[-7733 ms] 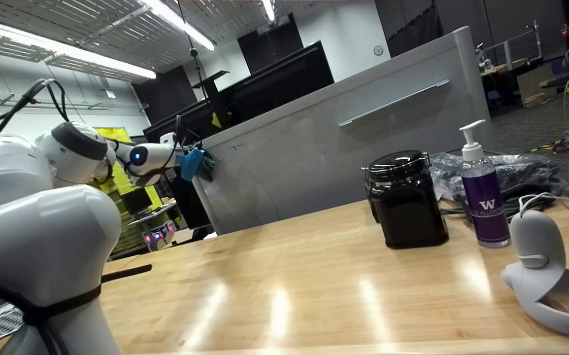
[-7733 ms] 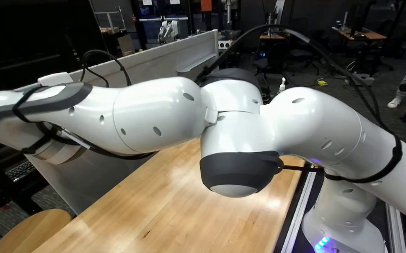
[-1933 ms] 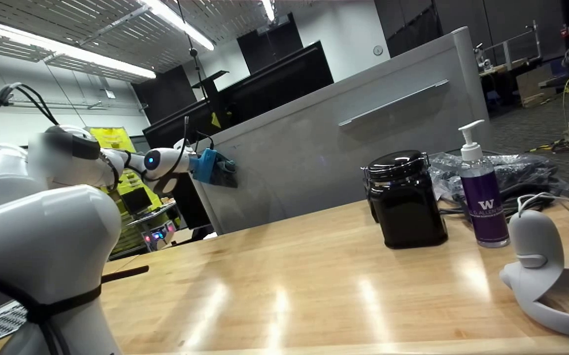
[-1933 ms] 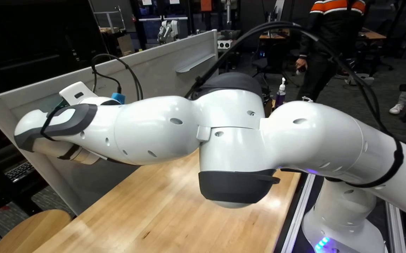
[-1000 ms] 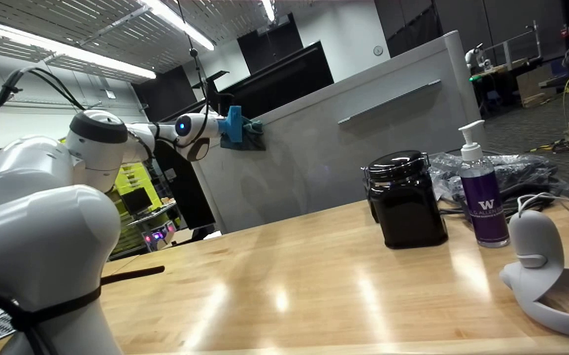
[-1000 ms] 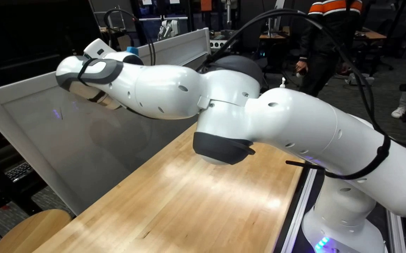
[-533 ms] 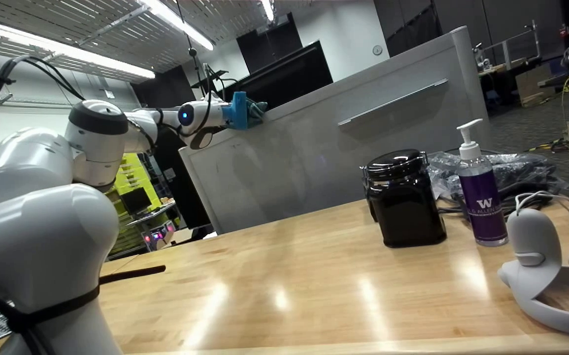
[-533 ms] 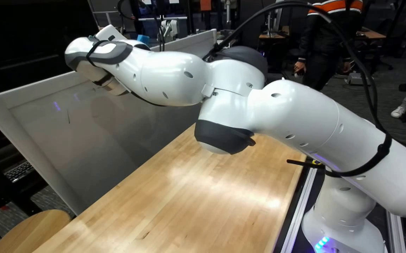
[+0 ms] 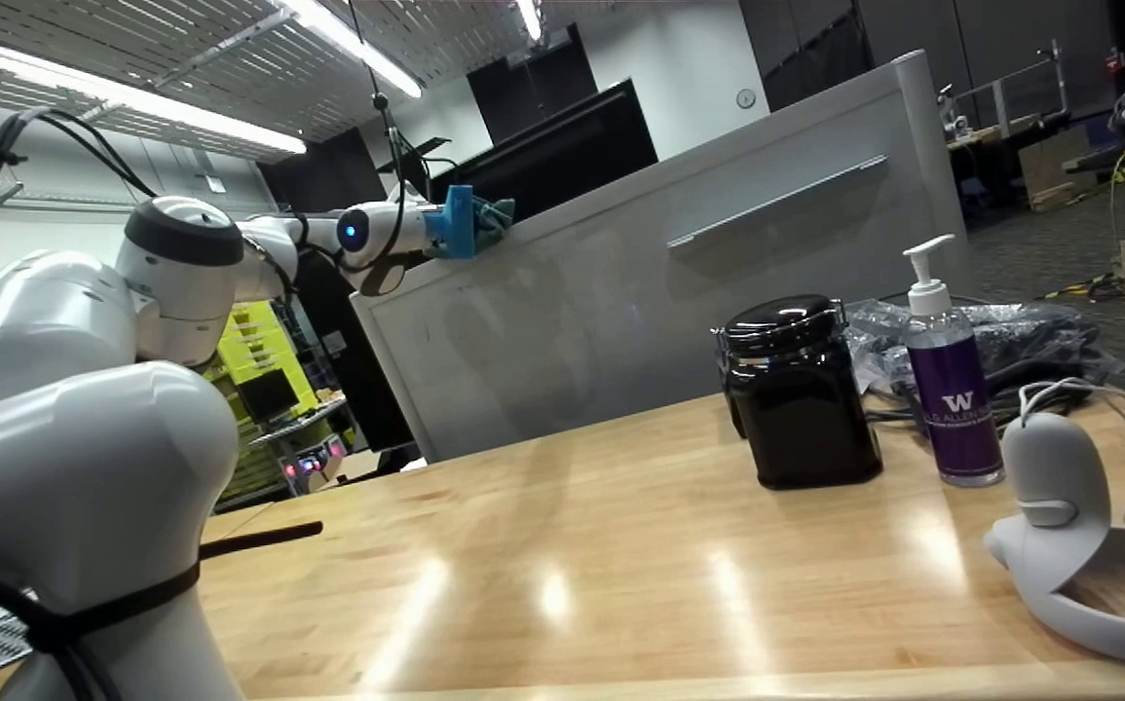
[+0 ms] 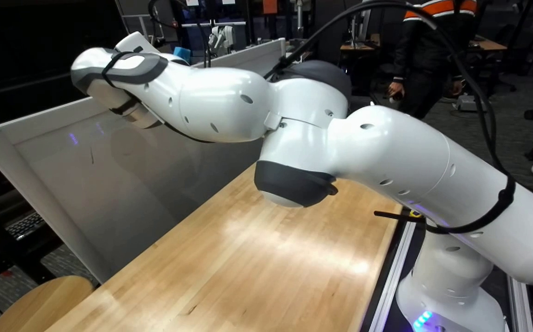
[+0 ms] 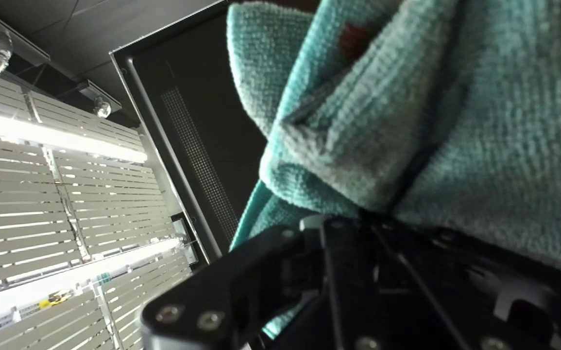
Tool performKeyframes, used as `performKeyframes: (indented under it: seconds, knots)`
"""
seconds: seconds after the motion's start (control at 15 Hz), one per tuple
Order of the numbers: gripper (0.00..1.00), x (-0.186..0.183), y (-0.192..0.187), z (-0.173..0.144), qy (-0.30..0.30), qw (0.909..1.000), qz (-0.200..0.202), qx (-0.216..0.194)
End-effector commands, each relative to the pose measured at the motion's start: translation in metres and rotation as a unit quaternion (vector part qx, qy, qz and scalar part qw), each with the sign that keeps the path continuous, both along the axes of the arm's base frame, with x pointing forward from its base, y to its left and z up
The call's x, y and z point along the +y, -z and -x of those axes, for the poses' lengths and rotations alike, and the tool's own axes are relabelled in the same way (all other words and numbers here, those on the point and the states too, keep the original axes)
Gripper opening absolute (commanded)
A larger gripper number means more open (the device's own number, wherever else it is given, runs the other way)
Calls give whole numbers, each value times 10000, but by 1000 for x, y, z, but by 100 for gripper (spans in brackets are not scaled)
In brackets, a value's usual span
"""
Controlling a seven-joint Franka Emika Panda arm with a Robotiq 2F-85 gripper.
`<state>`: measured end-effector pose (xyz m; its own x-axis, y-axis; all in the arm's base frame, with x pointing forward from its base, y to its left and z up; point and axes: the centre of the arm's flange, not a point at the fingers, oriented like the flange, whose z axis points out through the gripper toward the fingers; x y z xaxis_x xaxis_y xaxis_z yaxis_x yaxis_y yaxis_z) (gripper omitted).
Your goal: Use the green towel to erase the writings on the white board
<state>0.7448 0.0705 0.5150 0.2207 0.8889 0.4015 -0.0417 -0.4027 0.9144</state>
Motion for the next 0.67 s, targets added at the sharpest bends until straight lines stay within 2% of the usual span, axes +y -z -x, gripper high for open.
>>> performKeyframes:
  seconds: [0.0,0.2,0.4,0.47,0.6]
  knots:
    - [2,48,-57,30,-362,9960,-640,-512]
    - [2,95,-104,59,-765,9867,-1100,-925]
    - [2,146,-158,103,-1209,9709,-1750,-1097]
    - [2,163,-169,122,-1214,9700,-1951,-794]
    - [2,180,-166,167,-1381,9636,-2224,-533]
